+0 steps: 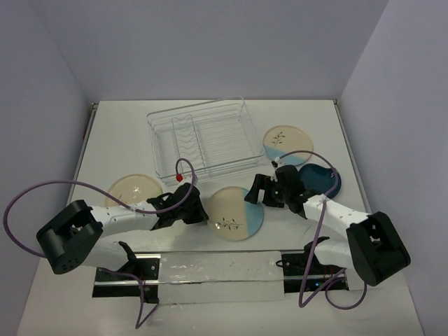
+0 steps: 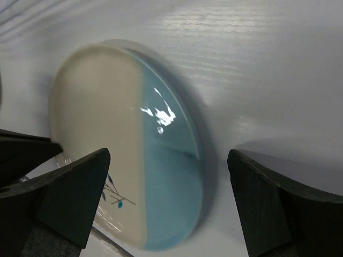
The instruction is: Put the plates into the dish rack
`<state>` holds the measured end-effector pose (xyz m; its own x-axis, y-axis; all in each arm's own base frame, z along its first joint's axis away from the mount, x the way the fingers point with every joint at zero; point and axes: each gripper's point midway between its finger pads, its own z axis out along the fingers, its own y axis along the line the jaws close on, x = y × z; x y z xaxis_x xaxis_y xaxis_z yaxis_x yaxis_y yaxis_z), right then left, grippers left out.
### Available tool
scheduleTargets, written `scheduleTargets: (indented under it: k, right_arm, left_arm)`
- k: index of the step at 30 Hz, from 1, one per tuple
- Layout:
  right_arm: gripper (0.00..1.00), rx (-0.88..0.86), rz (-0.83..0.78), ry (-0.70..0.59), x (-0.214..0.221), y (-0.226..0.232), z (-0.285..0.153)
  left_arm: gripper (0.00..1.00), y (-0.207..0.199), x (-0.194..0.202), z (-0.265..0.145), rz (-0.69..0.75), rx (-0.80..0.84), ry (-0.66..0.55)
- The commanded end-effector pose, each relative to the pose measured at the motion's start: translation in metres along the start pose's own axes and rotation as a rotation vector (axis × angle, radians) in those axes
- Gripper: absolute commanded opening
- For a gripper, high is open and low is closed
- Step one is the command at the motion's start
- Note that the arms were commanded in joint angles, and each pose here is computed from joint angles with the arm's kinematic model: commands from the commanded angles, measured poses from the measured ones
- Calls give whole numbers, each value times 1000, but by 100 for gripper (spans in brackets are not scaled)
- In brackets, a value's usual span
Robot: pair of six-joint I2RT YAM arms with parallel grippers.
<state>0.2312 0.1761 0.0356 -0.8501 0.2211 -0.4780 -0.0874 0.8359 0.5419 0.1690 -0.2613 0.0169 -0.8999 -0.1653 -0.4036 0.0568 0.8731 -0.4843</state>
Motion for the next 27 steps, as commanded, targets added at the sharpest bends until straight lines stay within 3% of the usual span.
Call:
scheduleTargets:
  k: [1,8,16,27]
  right_arm:
    - [95,-28,-18,87,22,3,13]
    - [76,-103,4,144,35,16,11]
    - [58,-378,-51,130,20,77,-27]
    - [50,-474,-26,103,4,106,-51]
  left_arm:
    - [0,19,12,-1,39,-74,45]
    - [0,13,12,-2,46,-43,46]
    - [0,17,24,6,25,-36,89]
    - [0,9,25,7,21,38,72]
